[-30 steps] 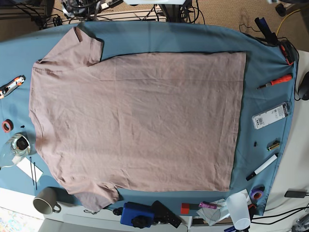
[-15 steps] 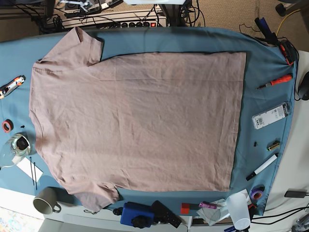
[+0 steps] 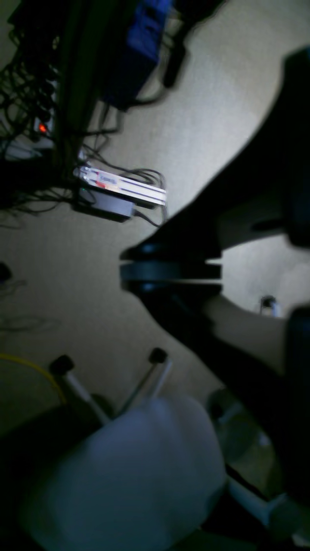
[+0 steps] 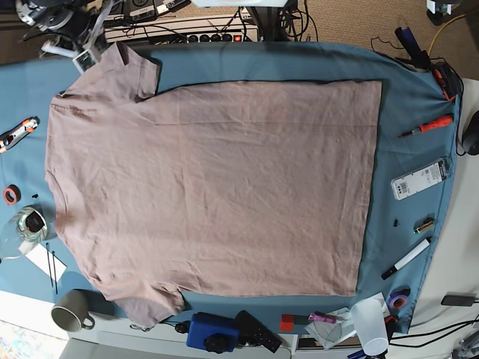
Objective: Fold the T-shirt properly
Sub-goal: 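Move both grippers down to the shirt's shoulder corners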
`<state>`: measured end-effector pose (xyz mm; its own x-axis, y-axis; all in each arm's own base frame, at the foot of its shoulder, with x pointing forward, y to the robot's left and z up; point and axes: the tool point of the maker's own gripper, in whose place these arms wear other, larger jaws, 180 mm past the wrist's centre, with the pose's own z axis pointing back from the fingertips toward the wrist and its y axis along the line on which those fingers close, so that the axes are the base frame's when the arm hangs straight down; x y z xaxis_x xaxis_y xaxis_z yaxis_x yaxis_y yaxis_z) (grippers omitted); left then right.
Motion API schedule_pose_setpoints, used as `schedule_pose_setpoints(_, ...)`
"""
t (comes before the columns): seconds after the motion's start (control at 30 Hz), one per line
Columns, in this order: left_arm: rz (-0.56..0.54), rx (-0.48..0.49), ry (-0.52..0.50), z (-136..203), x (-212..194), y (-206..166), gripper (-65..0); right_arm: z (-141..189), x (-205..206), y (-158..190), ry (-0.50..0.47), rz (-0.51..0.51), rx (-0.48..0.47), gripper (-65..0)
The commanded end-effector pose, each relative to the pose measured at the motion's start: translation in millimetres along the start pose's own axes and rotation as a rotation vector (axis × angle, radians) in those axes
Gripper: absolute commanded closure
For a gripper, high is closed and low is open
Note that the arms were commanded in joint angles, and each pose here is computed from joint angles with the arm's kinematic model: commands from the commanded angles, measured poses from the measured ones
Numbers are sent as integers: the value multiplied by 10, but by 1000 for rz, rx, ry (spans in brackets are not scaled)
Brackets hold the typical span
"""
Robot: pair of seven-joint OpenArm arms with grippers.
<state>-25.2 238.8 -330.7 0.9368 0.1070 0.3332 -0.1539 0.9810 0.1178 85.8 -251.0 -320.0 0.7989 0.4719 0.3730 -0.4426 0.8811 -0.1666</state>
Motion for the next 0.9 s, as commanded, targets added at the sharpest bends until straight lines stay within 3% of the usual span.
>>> schedule_pose_setpoints(0.0,8,27,2,53,-11,52,0,81,107,-59,-36,20,-30,0)
schedule_pose_setpoints(0.43,31,48,-16,56,14,85,0,178,118,-357,-32,61,-160,0)
schedule_pose_setpoints(0.57,31,48,-16,56,14,85,0,179,109,-369,-27,65,-167,-259)
schedule_pose_setpoints(0.73,3,74,-18,59,19,130,0,214,79,-566,-23,-34,-291,-279)
schedule_pose_setpoints(0.87,-83,143,-95,81,167,245,0,201,261,-646,-89,-67,-317,-279)
